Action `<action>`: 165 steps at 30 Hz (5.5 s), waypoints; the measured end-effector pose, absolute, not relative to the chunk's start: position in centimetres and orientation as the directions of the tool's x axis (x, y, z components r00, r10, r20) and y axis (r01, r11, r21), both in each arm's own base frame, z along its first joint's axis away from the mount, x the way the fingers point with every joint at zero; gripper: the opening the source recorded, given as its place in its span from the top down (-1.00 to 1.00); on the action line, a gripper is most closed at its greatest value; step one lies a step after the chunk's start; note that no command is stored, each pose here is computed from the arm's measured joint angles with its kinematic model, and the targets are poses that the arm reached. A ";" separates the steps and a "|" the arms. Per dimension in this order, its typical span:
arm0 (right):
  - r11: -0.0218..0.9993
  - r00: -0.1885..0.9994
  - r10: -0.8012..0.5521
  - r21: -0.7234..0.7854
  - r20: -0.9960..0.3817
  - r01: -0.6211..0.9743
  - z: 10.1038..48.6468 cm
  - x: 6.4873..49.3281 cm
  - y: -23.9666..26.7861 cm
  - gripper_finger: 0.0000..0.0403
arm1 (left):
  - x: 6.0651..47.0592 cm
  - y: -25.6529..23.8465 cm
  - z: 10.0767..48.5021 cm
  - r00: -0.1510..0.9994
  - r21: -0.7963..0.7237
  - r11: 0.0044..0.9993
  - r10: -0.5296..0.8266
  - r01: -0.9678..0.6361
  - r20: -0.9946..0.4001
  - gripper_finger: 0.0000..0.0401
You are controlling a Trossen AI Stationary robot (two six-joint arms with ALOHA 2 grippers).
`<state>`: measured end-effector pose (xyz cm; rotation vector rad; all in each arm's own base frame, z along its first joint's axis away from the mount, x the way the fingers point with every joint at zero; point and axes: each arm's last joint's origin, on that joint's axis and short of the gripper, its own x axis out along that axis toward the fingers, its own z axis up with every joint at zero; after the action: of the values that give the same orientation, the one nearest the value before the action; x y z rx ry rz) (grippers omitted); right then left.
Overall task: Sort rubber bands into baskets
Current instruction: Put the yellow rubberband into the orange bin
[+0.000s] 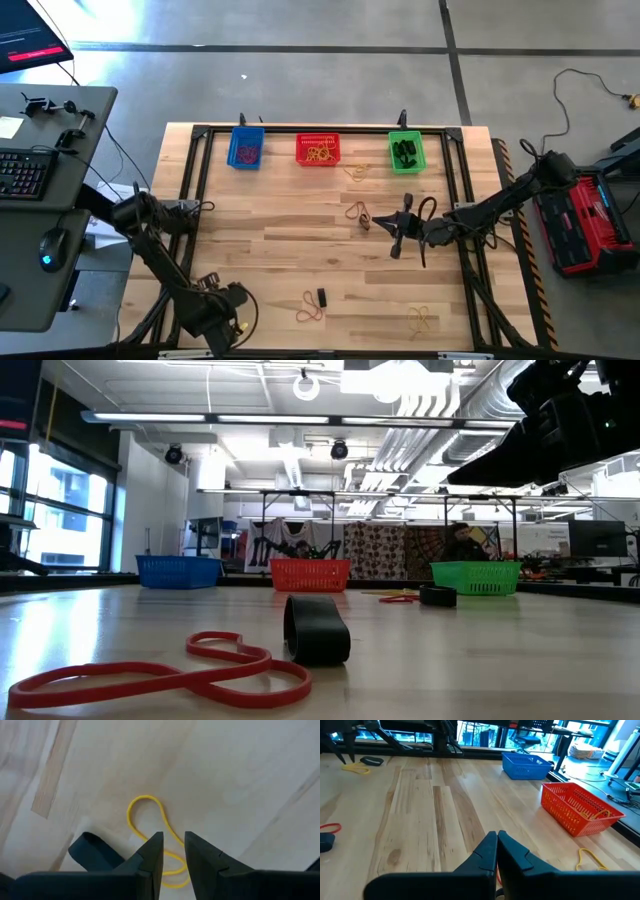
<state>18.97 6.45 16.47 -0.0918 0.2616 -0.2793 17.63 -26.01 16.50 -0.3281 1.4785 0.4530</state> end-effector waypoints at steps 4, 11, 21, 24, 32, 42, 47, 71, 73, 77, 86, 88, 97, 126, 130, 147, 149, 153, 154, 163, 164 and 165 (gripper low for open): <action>0.957 0.928 -0.284 -0.126 -0.242 0.260 16.5 19.0 6.4 1.00 | 17.6 -25.8 16.3 0.021 0.097 0.852 0.125 -0.515 -0.992 0.64; 0.957 0.927 -0.284 -0.127 -0.244 0.260 16.4 19.0 6.4 1.00 | 17.5 -25.6 14.8 -0.011 0.210 0.881 0.226 -0.423 -0.974 0.64; 0.957 0.926 -0.285 -0.130 -0.247 0.260 16.4 19.0 6.4 1.00 | 17.4 -23.9 13.1 -0.028 0.258 0.902 0.265 -0.347 -0.964 0.64; 0.959 0.928 -0.278 -0.128 -0.249 0.253 16.4 19.0 6.5 1.00 | 17.4 -23.6 12.7 -0.040 0.251 0.921 0.251 -0.299 -0.967 0.64; 0.960 0.929 -0.275 -0.126 -0.249 0.251 16.4 19.0 6.5 1.00 | 17.6 -23.7 13.2 -0.027 0.204 0.950 0.203 -0.238 -0.979 0.81; 0.989 0.943 -0.143 -0.081 -0.299 0.124 16.5 19.5 6.2 1.00 | 18.3 -23.8 14.0 -0.066 0.137 0.981 0.129 -0.135 -0.989 1.00; 0.980 0.897 -0.199 -0.098 -0.395 0.175 16.4 19.9 5.8 1.00 | 19.3 -23.0 14.1 -0.116 0.112 0.989 0.101 -0.097 -0.988 1.00; 0.983 0.902 -0.180 -0.092 -0.391 0.157 16.9 20.2 5.7 1.00 | 20.3 -24.6 17.7 -0.130 0.054 0.998 0.048 -0.040 -0.990 0.92; 0.983 0.901 -0.180 -0.094 -0.396 0.156 16.8 20.1 5.7 1.00 | 20.2 -24.7 17.0 -0.113 0.034 0.998 0.028 -0.056 -0.993 0.85; 0.983 0.900 -0.180 -0.100 -0.396 0.152 16.8 20.1 5.7 1.00 | 19.6 -24.0 15.8 -0.136 0.070 0.993 0.056 -0.099 -0.989 0.70; 0.983 0.899 -0.180 -0.106 -0.400 0.149 16.7 20.1 5.7 1.00 | 18.9 -23.0 14.2 -0.161 0.113 0.984 0.091 -0.134 -0.983 0.60; 0.983 0.899 -0.179 -0.100 -0.400 0.151 16.7 20.1 5.7 1.00 | 18.8 -22.9 13.7 -0.151 0.097 0.987 0.077 -0.130 -0.986 0.60; 0.986 0.900 -0.167 -0.091 -0.403 0.142 16.7 20.1 5.8 1.00 | 18.6 -22.8 13.2 -0.140 0.060 0.995 0.049 -0.074 -0.989 0.74; 0.991 0.920 -0.137 -0.056 -0.368 0.126 17.1 20.3 5.9 0.51 | 24.3 -20.0 15.9 0.258 0.342 0.930 0.367 -0.136 -0.894 1.00; 0.991 0.927 -0.135 -0.045 -0.350 0.127 17.3 20.4 5.9 0.39 | 25.4 -18.9 17.1 0.340 0.355 0.916 0.399 -0.185 -0.852 1.00; 0.999 0.935 -0.052 -0.014 -0.350 0.050 16.4 21.3 6.5 0.32 | 26.5 -15.5 18.8 0.475 0.041 0.983 0.124 -0.181 -0.871 1.00; 0.998 0.934 -0.058 -0.017 -0.352 0.056 16.1 21.5 6.5 0.32 | 26.1 -15.7 18.3 0.458 0.026 0.982 0.110 -0.187 -0.882 1.00; 0.998 0.935 -0.063 -0.018 -0.348 0.061 15.9 21.7 6.6 0.32 | 25.2 -16.1 17.5 0.422 -0.014 0.973 0.086 -0.229 -0.902 1.00; 0.998 0.936 -0.063 -0.017 -0.346 0.061 15.8 21.8 6.6 0.32 | 25.0 -16.3 17.4 0.413 -0.026 0.973 0.072 -0.228 -0.908 0.99; 0.998 0.937 -0.055 -0.014 -0.346 0.054 15.8 21.8 6.6 0.32 | 22.9 -18.5 17.2 0.351 -0.086 0.966 0.005 -0.244 -0.936 0.59; 0.998 0.937 -0.055 -0.014 -0.346 0.054 15.8 21.8 6.6 0.32 | 22.6 -18.6 17.1 0.334 -0.081 0.961 0.013 -0.265 -0.942 0.53; 0.998 0.937 -0.055 -0.014 -0.346 0.054 15.8 21.8 6.6 0.32 | 22.3 -18.5 17.0 0.312 -0.072 0.955 0.023 -0.288 -0.950 0.48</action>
<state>21.82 6.62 15.81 -0.0039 0.3533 -0.0560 22.32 -18.55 17.03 -0.2454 1.2397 0.2077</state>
